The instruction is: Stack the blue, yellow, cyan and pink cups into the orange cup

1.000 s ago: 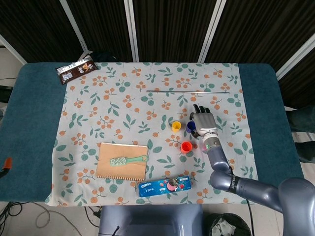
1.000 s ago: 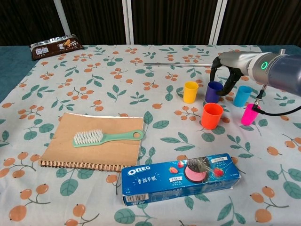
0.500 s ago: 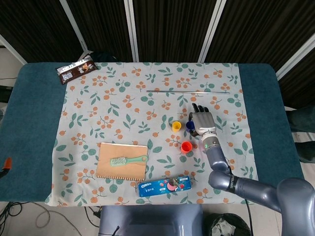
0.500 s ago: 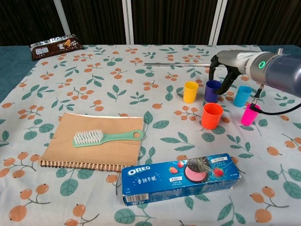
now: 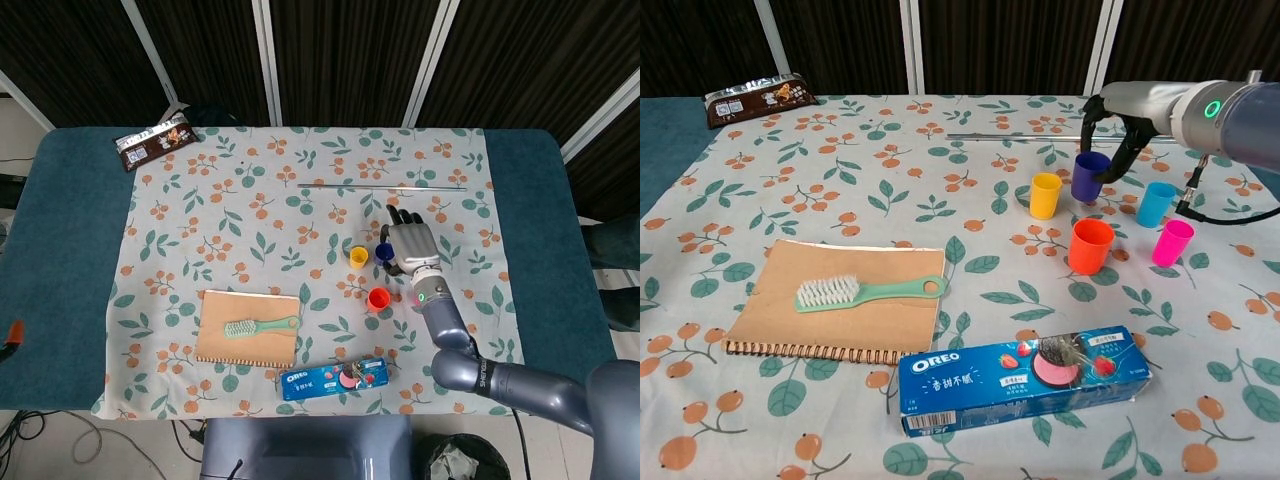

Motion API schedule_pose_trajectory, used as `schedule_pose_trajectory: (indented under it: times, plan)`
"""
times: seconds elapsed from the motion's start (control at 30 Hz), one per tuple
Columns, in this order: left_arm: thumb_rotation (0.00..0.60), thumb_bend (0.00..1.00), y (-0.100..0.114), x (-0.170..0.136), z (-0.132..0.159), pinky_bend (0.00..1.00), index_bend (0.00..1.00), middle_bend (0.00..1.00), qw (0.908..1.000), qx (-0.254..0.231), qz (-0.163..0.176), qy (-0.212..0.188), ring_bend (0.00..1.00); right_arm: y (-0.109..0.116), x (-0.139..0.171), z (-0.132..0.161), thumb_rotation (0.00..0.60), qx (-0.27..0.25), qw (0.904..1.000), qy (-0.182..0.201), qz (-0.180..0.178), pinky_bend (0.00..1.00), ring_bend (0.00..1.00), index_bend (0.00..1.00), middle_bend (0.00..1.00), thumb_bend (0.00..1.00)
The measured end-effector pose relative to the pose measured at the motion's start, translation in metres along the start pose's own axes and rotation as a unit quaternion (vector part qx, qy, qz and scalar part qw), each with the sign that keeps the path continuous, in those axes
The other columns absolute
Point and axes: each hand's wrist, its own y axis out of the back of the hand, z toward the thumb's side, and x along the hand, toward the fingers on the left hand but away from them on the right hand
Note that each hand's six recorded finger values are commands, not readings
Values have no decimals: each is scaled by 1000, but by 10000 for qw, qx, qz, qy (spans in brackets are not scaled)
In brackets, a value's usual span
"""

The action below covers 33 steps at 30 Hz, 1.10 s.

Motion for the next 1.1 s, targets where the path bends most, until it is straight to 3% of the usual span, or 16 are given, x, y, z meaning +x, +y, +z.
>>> schedule_pose_trajectory:
  times: [0.47,1.1]
  plan:
    - [600,331,-1,-1,2,31,132,30,10000,-12,-16,-23,0,15,69,25,600,388,9974,572,204,147,95,486,0,395]
    - [600,331,0,0,1,31,132,30,10000,-20,2,-11,0,-14,78,30,600,460,9961,679,312,148,96,487,0,394]
